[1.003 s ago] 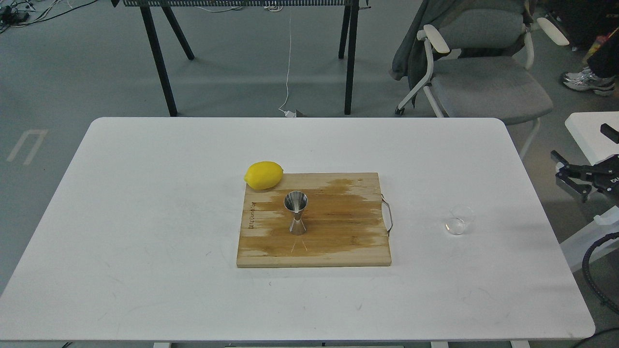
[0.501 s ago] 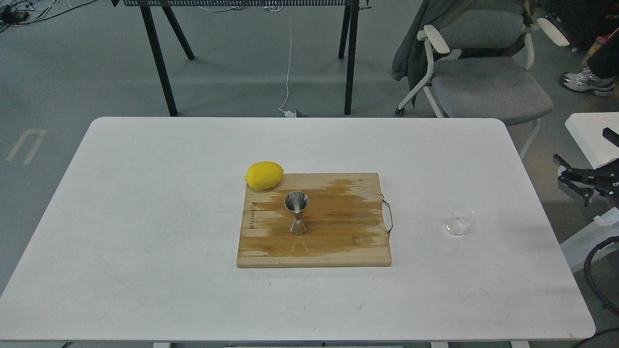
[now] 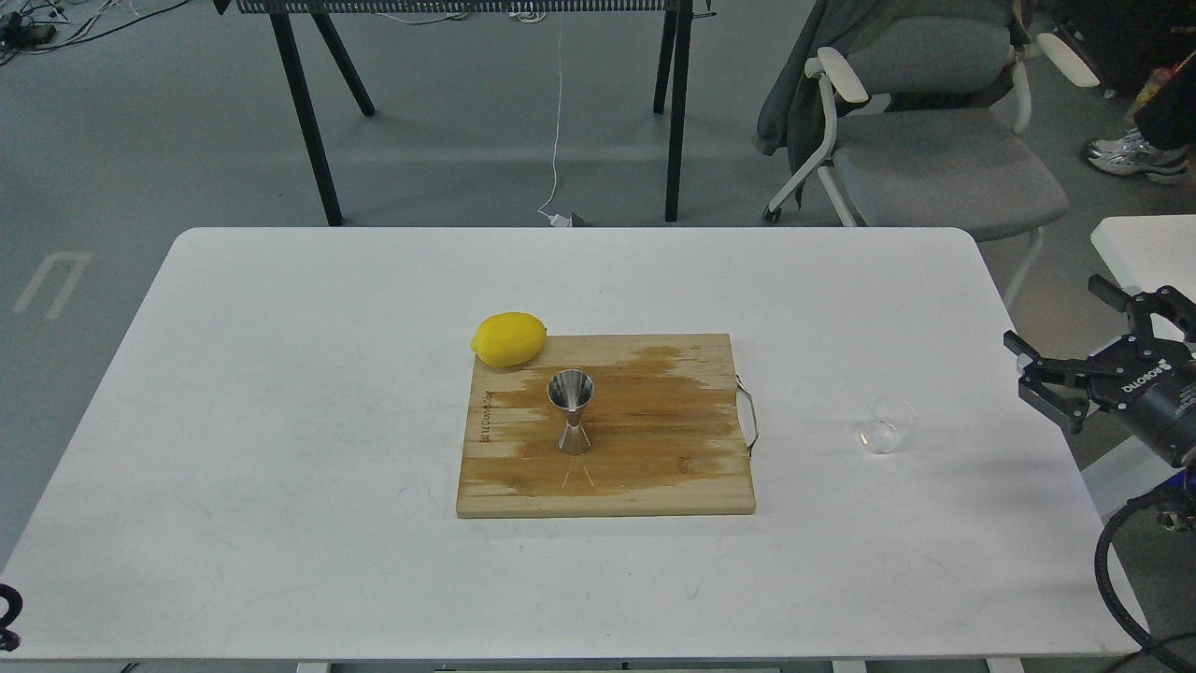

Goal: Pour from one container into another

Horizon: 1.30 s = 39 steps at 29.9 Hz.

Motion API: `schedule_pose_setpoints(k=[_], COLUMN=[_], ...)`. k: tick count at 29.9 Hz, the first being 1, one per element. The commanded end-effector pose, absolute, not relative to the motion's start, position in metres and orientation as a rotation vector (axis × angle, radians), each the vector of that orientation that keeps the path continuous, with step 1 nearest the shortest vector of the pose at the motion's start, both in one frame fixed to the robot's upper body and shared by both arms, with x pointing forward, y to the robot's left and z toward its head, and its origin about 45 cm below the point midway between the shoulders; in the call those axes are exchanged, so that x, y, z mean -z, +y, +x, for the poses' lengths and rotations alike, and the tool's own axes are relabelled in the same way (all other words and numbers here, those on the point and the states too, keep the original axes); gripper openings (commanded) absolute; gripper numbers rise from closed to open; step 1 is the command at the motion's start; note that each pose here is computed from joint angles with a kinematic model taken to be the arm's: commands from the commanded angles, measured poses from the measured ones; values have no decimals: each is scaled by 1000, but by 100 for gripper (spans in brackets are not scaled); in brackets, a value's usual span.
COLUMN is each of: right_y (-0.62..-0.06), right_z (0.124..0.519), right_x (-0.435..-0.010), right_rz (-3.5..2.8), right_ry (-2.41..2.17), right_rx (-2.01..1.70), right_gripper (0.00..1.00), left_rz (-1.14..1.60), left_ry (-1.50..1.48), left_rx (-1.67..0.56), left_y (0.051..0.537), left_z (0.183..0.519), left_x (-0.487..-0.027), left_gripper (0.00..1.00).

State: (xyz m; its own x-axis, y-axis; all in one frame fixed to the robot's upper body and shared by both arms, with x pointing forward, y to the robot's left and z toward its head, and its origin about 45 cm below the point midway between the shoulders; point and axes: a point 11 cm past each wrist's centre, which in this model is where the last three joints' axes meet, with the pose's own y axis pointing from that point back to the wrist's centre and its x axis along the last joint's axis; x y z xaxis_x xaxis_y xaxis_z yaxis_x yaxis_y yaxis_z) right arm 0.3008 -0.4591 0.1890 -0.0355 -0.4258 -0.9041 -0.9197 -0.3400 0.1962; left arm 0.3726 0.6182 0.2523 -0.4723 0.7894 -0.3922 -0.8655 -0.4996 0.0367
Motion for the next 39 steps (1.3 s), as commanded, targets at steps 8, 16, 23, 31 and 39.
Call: schedule_pose_setpoints(k=[8,16,23,31,39], right_y=[-454,-456,-444,-436,-416], right_z=[282,276,260,250,254], right_x=[-173,-167,-150,-136,-122], right_rz=[-1710,-1694,-1656,-1598,-1532], right_ry=[1399,1412,1391,1378,1341], right_rx=[-1424,-1439,-1498,-1521,-1570], right_gripper=[99,99,99,99,99], left_rz=[-368,-398,-391,-361,-350], left_ry=[406,467,461,483,501], left_rx=[-1990,-1887,-1888,-1943,-1957], left_y=[560,522,524,542,540], left_z=[389,412,412,386,377], left_x=[-192,-184,-185,-166,-151], left_gripper=[100,100,100,100,100])
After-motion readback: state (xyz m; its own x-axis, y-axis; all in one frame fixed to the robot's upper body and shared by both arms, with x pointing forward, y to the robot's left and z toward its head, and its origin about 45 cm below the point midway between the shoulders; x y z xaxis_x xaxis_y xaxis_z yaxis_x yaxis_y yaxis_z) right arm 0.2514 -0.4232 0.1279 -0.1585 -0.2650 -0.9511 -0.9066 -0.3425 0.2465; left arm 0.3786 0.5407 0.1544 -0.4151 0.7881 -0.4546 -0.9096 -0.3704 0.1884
